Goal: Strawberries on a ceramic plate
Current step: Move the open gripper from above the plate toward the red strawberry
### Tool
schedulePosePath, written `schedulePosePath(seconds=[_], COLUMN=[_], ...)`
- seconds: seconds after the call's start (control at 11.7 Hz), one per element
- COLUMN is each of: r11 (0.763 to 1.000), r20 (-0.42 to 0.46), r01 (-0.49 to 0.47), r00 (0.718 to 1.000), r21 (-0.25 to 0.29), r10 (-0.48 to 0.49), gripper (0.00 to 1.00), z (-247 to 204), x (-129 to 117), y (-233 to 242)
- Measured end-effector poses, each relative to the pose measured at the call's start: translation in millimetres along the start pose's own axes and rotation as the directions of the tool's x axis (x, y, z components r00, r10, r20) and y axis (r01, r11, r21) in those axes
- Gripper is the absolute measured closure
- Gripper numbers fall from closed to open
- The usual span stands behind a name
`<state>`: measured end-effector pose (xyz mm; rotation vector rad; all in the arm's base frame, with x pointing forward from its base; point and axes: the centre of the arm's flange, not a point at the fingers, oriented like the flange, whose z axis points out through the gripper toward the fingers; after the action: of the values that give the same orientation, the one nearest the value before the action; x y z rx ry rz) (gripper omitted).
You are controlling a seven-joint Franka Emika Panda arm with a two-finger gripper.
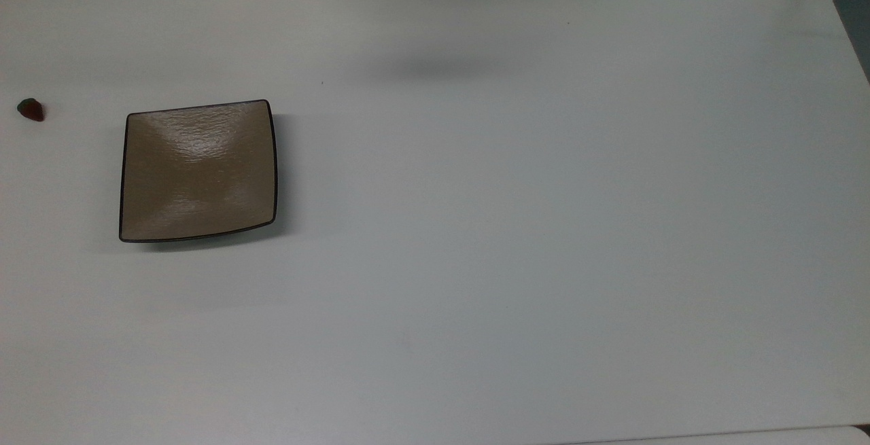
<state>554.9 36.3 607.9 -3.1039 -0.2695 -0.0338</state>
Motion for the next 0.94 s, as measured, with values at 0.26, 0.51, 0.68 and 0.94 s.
schedulePosePath(seconds=[0.26, 0.51, 0.68, 0.94], r11=[1.000, 1.000, 1.000, 1.000], r20=[0.004, 0.004, 0.003, 0.000], r01=[-0.002, -0.002, -0.002, 0.003], r00=[1.000, 1.000, 1.000, 1.000], r21=[0.001, 0.001, 0.001, 0.000], r10=[0.002, 0.002, 0.002, -0.003], gripper=[0.00, 0.00, 0.00, 0.00], z=[2.1, 2.1, 2.0, 1.0], x=[0.9, 0.9, 0.9, 1.0], y=[1.2, 1.2, 1.2, 2.2])
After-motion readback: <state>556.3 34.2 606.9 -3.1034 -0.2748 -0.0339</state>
